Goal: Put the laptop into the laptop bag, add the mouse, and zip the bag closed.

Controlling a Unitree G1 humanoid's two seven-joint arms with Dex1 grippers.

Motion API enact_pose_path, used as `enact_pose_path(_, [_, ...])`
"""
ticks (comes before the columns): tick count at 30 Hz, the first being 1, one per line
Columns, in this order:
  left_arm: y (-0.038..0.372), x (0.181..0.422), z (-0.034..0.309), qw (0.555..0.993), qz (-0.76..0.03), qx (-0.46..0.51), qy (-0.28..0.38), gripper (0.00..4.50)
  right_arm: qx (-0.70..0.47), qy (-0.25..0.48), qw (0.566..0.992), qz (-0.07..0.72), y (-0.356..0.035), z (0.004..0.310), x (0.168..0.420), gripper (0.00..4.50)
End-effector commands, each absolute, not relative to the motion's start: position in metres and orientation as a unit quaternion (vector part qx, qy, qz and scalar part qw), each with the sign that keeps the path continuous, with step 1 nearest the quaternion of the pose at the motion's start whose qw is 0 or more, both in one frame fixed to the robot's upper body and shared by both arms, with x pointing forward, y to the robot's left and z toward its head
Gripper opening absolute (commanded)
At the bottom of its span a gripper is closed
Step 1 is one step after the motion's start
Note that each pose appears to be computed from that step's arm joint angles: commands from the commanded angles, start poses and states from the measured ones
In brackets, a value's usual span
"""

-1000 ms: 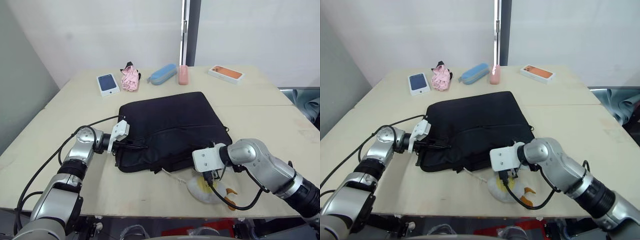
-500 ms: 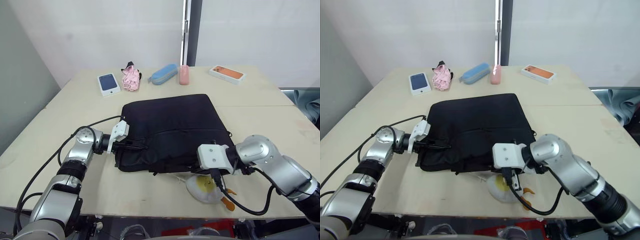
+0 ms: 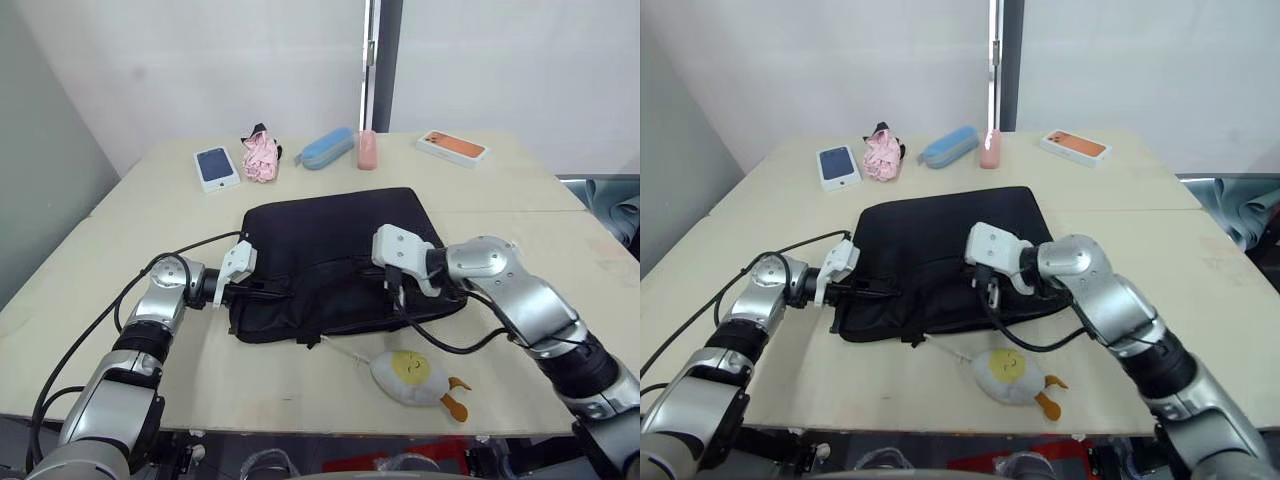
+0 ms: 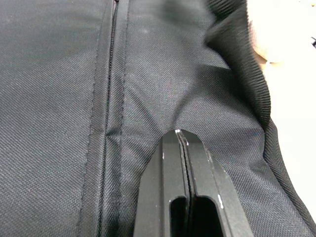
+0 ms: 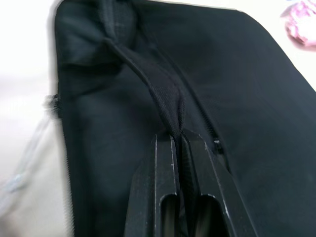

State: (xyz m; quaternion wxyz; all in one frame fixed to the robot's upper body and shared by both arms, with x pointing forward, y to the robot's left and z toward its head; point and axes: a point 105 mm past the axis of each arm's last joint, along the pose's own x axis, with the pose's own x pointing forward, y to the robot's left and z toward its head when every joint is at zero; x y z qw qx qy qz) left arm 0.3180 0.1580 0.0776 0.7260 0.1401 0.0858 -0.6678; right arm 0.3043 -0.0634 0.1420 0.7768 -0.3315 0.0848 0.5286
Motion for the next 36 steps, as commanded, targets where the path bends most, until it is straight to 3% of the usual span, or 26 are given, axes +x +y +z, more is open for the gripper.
enact_pose_path(1, [0.163, 0.301, 0.042, 0.705, -0.679, 0.121, 0.167, 0.0, -0.358, 0.09, 0.773, 0.515, -0.062, 0.137, 0.307, 0.03])
enact_pose_path(6, [0.162, 0.3, 0.042, 0.705, -0.679, 0.12, 0.167, 0.0, -0.302, 0.171, 0.766, 0.541, -0.068, 0.125, 0.291, 1.66])
enact_pose_path(14, [0.162, 0.3, 0.041, 0.704, -0.68, 0.119, 0.167, 0.0, -0.226, 0.184, 0.822, 0.49, -0.097, 0.168, 0.314, 4.43])
enact_pose_path(18, [0.161, 0.299, 0.04, 0.702, -0.682, 0.118, 0.168, 0.0, -0.187, 0.173, 0.834, 0.49, -0.11, 0.196, 0.311, 4.47])
enact_pose_path(25, [0.16, 0.298, 0.039, 0.702, -0.683, 0.117, 0.168, 0.0, -0.179, 0.175, 0.82, 0.515, -0.134, 0.204, 0.28, 4.47])
enact_pose_path(29, [0.16, 0.298, 0.039, 0.701, -0.683, 0.118, 0.168, 0.0, -0.179, 0.158, 0.796, 0.556, -0.149, 0.215, 0.239, 4.47])
enact_pose_path(33, [0.16, 0.299, 0.039, 0.701, -0.683, 0.119, 0.168, 0.0, -0.182, 0.192, 0.783, 0.564, -0.161, 0.204, 0.213, 4.47])
enact_pose_path(36, [0.16, 0.3, 0.039, 0.699, -0.684, 0.12, 0.168, 0.0, -0.168, 0.265, 0.761, 0.568, -0.163, 0.171, 0.19, 4.47])
